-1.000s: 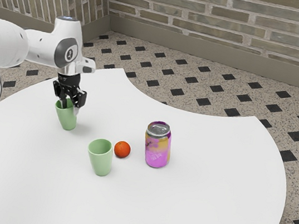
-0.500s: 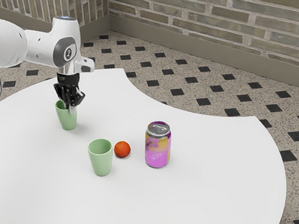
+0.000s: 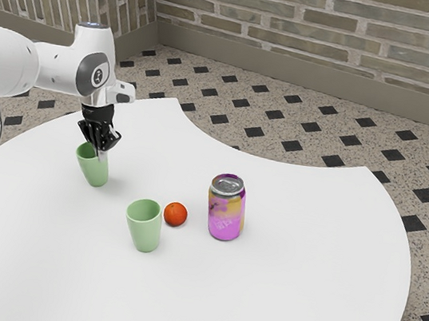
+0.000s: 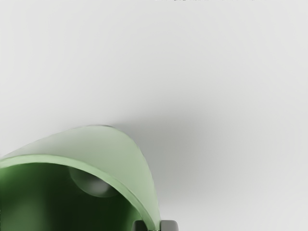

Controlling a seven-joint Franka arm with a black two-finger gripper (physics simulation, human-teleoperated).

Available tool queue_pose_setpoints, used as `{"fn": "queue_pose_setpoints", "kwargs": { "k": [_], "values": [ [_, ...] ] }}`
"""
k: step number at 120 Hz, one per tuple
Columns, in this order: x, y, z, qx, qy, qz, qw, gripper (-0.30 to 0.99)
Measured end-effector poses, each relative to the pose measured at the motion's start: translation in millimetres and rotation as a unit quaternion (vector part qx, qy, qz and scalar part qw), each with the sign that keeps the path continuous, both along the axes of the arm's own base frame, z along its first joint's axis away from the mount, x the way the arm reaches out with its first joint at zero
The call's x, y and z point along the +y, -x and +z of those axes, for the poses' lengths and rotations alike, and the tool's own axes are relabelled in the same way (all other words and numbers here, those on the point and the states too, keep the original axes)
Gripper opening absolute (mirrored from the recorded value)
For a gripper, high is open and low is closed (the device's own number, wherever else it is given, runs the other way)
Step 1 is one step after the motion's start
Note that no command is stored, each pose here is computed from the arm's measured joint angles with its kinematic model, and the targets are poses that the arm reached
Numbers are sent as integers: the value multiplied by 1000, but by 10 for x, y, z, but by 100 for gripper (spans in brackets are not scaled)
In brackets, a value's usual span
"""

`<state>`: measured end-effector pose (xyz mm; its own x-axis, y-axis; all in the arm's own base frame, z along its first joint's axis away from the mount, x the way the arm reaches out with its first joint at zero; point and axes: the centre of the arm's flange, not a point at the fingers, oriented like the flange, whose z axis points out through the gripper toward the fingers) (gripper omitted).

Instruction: Place the left cup onto the right cup

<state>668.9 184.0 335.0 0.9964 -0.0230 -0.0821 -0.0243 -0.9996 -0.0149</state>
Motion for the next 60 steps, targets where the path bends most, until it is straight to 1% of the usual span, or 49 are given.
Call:
{"fn": "queue_pose_setpoints", "kwargs": {
  "k": [28,40,60],
  "values": [
    [-90,51,329,-17,-1,-4,1000,-9],
    [-263,90,430,-18,1,-15,1000,-9],
    [-702,211,706,-21,1,-43,999,-9]
  ]
}}
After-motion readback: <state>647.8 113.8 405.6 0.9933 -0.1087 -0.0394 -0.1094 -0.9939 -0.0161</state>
